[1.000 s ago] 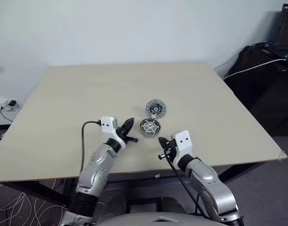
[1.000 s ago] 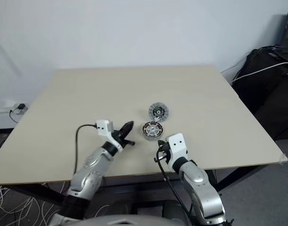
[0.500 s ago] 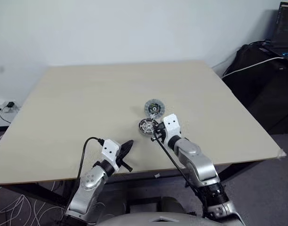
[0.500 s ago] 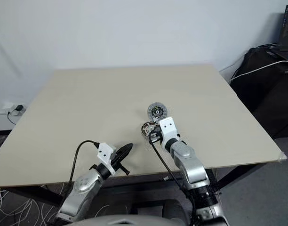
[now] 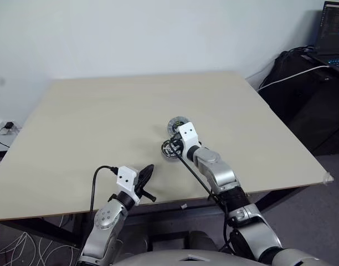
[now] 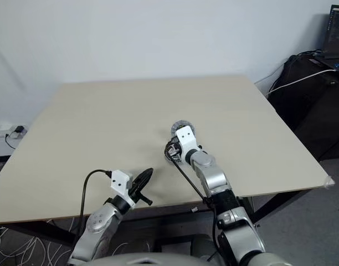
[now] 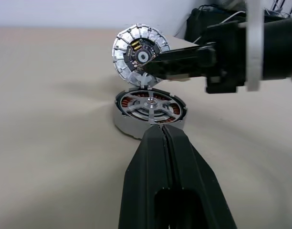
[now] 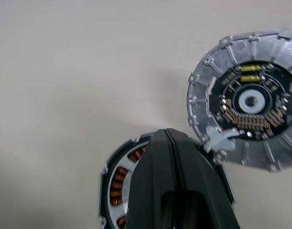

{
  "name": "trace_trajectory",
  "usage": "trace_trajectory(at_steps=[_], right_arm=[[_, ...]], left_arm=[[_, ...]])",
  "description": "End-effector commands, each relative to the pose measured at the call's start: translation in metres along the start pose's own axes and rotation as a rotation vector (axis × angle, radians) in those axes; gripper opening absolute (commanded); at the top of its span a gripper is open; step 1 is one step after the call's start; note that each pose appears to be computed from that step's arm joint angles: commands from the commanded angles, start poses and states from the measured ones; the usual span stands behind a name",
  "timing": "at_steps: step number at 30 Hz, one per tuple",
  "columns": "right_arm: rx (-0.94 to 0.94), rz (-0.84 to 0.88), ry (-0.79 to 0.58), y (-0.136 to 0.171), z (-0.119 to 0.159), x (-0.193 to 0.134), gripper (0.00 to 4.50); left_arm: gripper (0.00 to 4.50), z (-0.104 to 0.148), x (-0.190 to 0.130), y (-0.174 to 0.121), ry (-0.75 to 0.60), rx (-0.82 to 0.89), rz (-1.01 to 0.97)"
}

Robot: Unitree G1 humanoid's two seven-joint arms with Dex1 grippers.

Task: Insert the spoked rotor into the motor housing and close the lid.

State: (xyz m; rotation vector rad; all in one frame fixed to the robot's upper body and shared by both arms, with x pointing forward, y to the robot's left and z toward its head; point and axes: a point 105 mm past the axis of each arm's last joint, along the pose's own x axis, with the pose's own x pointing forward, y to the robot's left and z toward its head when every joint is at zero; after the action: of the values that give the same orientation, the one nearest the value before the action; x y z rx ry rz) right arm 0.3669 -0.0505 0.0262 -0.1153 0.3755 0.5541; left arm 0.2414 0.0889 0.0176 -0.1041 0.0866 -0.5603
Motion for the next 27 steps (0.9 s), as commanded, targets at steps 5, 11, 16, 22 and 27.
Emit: trace_trajectory(at_steps=[5,11,16,22,27], right_arm=[[0.016,0.02,0.137,0.001,-0.033,0.007,0.0],[-0.067,0.099,0.008,0.009,0.001,-0.002,0.0],[-0.327,0.265,-0.004,0.02,0.023,-0.022,0.0],[-0.535,0.313,0.09,0.008,0.021,-0.028,1.57],[-0.698,0.399,0.163,0.009,0.021,-0.029,1.87]], left_arm=[[0.03,0.017,0.004,-0.002,-0.054,0.036,-0.027],[0.03,0.016,0.005,-0.003,-0.052,0.041,-0.041],[0.03,0.014,0.007,-0.005,-0.045,0.038,-0.063],[0.0,0.011,0.008,-0.006,-0.039,0.029,-0.068],[0.0,0.009,0.008,-0.005,-0.034,0.022,-0.059]])
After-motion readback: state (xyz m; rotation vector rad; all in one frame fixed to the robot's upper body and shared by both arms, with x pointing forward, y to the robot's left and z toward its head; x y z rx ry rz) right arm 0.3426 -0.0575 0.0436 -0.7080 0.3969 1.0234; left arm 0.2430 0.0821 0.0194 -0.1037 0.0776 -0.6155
